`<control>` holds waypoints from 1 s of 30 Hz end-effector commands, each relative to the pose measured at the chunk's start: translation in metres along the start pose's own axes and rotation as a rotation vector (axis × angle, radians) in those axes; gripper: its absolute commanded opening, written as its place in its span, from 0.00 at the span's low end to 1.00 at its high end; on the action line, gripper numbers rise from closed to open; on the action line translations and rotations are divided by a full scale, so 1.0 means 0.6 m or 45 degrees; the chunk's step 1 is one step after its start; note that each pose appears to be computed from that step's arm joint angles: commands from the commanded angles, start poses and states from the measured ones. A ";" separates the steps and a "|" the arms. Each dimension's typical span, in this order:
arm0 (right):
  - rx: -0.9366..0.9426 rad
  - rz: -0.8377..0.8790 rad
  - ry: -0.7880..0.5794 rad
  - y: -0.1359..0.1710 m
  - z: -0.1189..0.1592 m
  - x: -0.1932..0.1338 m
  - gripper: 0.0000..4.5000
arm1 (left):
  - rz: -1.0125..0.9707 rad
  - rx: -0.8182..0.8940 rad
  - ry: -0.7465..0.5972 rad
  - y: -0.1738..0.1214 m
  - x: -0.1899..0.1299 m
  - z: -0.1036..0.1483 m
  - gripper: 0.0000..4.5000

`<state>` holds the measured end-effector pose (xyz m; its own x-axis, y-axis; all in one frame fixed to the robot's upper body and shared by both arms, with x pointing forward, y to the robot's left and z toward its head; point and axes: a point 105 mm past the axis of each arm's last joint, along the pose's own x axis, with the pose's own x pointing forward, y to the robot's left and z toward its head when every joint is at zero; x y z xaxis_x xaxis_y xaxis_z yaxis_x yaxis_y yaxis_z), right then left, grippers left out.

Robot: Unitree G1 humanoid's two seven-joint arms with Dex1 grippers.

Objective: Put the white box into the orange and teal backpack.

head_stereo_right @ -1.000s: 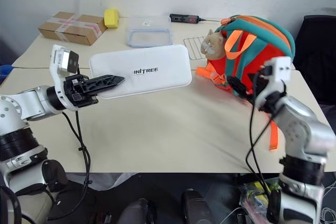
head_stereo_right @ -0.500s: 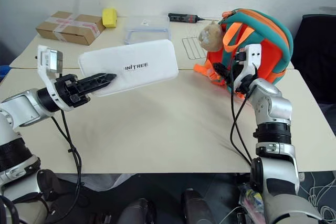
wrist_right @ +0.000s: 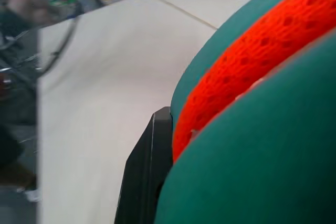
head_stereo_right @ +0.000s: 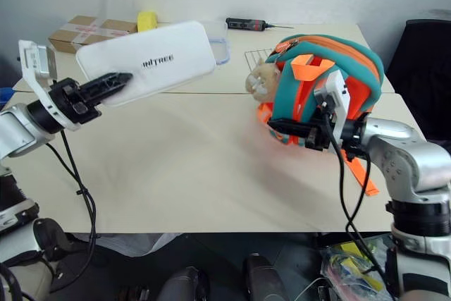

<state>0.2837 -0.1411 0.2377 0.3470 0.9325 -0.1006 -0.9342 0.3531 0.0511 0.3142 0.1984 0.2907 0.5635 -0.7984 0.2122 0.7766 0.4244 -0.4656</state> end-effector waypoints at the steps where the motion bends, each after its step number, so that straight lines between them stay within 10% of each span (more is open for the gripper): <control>1: -0.019 0.242 -0.050 0.080 0.046 -0.020 0.01 | -0.196 0.117 -0.010 -0.053 0.011 0.020 0.30; 10: 0.086 0.436 0.019 0.147 0.054 -0.056 0.01 | -0.288 0.235 0.185 -0.053 0.024 -0.016 0.30; 20: 0.157 0.345 0.077 0.127 0.022 -0.059 0.01 | -0.244 0.753 0.426 0.003 0.063 -0.072 0.30; 30: 0.173 0.268 0.130 0.098 -0.010 -0.047 0.01 | -0.625 0.852 0.529 -0.056 0.089 -0.054 0.30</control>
<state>0.2160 -0.1469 0.2358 0.1193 0.9755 -0.1847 -0.9574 0.1623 0.2390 0.3217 0.1331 0.2728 0.1720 -0.9759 -0.1346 0.9747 0.1487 0.1671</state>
